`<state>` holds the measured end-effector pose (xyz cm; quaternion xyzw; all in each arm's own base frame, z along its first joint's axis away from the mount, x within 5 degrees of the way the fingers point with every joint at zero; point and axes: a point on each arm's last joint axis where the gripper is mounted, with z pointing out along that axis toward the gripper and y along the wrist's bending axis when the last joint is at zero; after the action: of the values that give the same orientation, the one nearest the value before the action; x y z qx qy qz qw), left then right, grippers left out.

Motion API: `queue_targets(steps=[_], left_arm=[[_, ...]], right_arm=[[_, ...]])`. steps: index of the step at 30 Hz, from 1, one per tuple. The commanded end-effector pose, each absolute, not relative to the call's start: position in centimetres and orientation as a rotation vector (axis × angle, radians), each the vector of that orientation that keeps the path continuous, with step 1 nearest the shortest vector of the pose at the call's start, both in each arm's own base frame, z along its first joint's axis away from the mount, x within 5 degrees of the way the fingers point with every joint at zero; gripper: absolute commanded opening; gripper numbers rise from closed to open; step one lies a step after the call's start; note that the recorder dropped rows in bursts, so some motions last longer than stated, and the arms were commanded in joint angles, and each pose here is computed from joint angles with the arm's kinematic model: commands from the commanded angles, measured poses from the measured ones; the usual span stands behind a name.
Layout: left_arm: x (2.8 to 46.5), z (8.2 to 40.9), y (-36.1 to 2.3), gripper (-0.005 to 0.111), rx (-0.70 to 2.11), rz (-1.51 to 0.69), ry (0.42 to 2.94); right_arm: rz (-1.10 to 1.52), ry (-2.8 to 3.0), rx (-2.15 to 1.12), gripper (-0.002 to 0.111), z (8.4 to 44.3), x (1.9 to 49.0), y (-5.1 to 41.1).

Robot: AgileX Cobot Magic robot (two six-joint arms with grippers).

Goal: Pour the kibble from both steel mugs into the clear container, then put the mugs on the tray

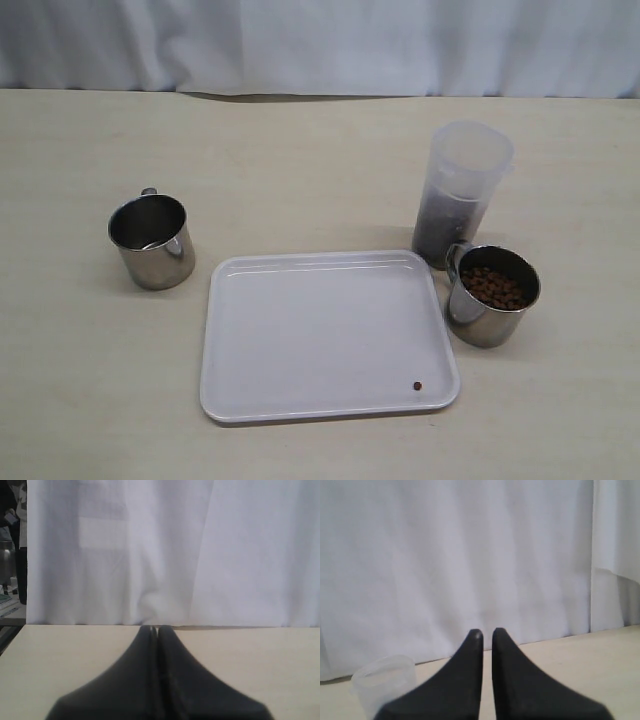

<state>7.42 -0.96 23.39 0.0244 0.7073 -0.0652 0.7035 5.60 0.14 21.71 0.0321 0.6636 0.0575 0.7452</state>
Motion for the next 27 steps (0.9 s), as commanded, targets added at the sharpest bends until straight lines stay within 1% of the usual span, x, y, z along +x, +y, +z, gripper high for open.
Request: queue_targets(steps=[1, 7, 15, 18, 23, 27], left_arm=[[7.4, 23.4, -0.9, 0.0, 0.051, -0.145, 1.571], [7.4, 23.4, -0.9, 0.0, 0.048, -0.148, 1.571], [7.4, 23.4, -0.9, 0.0, 0.048, -0.148, 1.571], [7.4, 23.4, -0.9, 0.0, 0.048, -0.148, 1.571], [7.4, 23.4, -0.9, 0.0, 0.048, -0.148, 1.571], [7.4, 23.4, -0.9, 0.0, 0.048, -0.148, 1.571]], right_arm=[[0.181, 1.459, 0.114, 0.005, 21.5, 5.6, 0.2], [0.186, 1.519, 0.109, 0.005, 21.0, 5.7, 0.3], [0.202, 1.708, 0.137, 0.005, 19.8, 7.5, 0.4], [0.242, 1.79, 0.07, 0.005, 19.3, 8.3, 1.1], [0.315, 1.9, -0.131, 0.005, 18.3, 9.2, 2.9], [0.311, 1.955, -0.282, 0.005, 17.5, 9.8, 4.0]])
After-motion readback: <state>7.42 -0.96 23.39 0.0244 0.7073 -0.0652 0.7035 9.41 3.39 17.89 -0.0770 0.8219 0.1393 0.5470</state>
